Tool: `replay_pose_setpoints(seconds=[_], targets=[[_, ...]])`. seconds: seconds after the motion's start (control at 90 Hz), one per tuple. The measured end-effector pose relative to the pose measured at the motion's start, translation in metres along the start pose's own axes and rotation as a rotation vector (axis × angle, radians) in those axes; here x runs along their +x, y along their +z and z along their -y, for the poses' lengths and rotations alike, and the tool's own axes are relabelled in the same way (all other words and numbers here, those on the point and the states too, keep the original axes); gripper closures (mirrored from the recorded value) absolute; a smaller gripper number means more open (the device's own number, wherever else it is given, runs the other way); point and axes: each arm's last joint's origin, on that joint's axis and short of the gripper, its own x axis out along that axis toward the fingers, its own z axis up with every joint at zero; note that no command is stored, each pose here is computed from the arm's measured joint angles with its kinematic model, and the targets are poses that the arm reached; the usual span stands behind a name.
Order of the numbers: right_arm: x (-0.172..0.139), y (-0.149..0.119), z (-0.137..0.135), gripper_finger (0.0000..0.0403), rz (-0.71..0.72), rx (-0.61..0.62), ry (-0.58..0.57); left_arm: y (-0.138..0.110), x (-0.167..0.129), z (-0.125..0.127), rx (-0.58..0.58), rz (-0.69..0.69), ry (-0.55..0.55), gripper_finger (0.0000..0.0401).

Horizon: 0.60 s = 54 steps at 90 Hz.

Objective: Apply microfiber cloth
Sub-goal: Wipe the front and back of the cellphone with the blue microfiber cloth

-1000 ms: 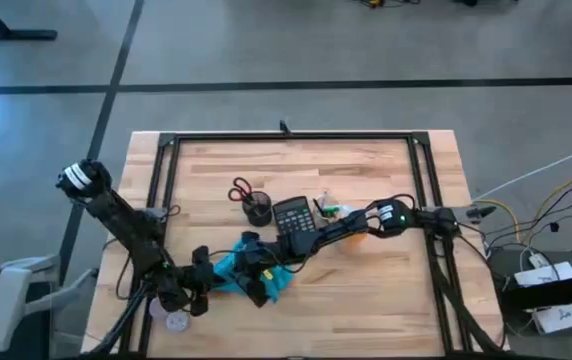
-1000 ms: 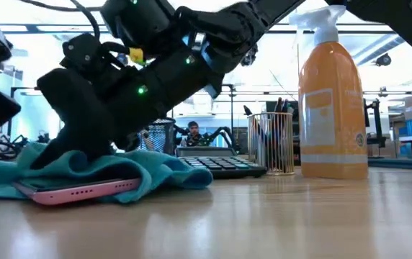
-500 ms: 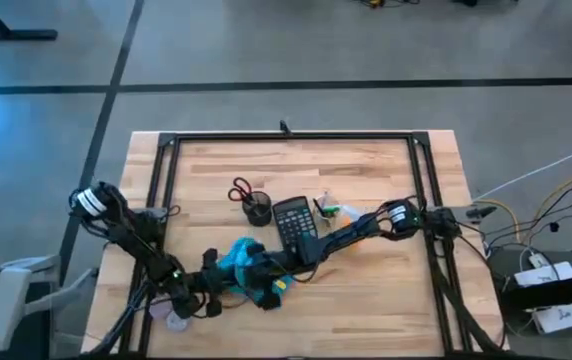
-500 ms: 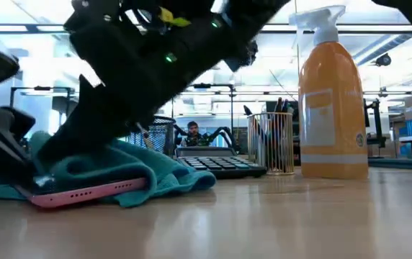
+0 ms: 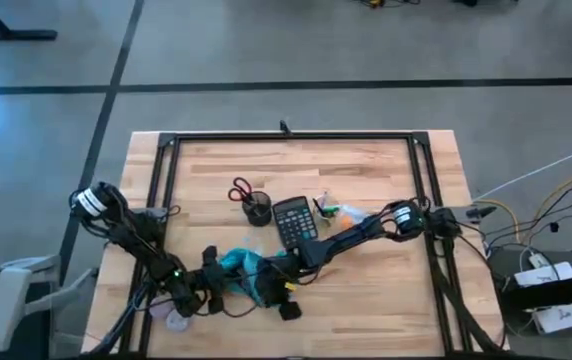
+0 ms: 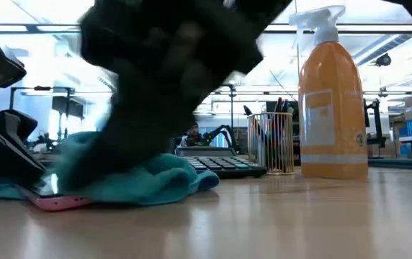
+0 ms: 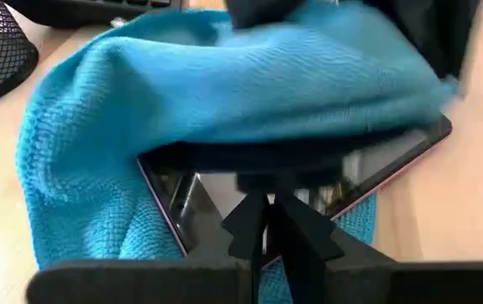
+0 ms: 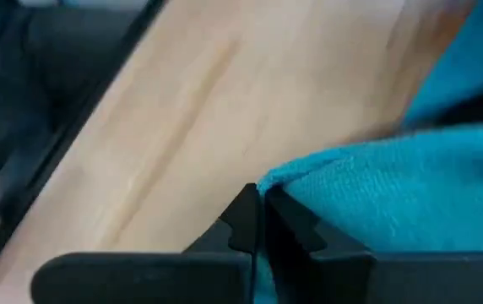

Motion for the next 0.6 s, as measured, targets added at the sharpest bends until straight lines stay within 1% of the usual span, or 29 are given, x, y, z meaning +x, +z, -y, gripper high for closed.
replay_pose_setpoints(seconds=[0.056,0.144,0.256,0.333,0.378,0.467,0.544,0.6], targets=[[-0.011,-0.002,-0.004,0.0403,-0.066,-0.005,-0.042,0.000,0.000,0.000,0.000,-0.003,-0.003,0.0381],[-0.038,-0.003,-0.008,0.0403,-0.165,-0.010,-0.208,0.001,-0.001,0.000,0.002,-0.005,-0.008,0.0381],[-0.063,0.002,-0.003,0.0403,-0.185,-0.027,-0.437,0.002,-0.002,0.000,0.017,0.001,-0.018,0.0381],[-0.075,0.006,0.003,0.0403,-0.167,-0.032,-0.528,0.006,-0.003,0.002,0.020,0.008,-0.032,0.0381],[-0.080,0.007,0.008,0.0403,-0.165,-0.025,-0.548,0.009,-0.005,0.003,0.031,0.007,-0.043,0.0381],[-0.086,0.007,0.014,0.0402,-0.160,0.001,-0.546,0.015,-0.011,0.005,0.057,-0.008,-0.091,0.0381],[-0.088,0.007,0.016,0.0391,-0.149,0.011,-0.491,0.023,-0.018,0.006,0.058,0.005,-0.128,0.0381],[-0.088,0.009,0.013,0.0375,-0.135,0.003,-0.454,0.028,-0.022,0.004,0.055,0.014,-0.125,0.0381]])
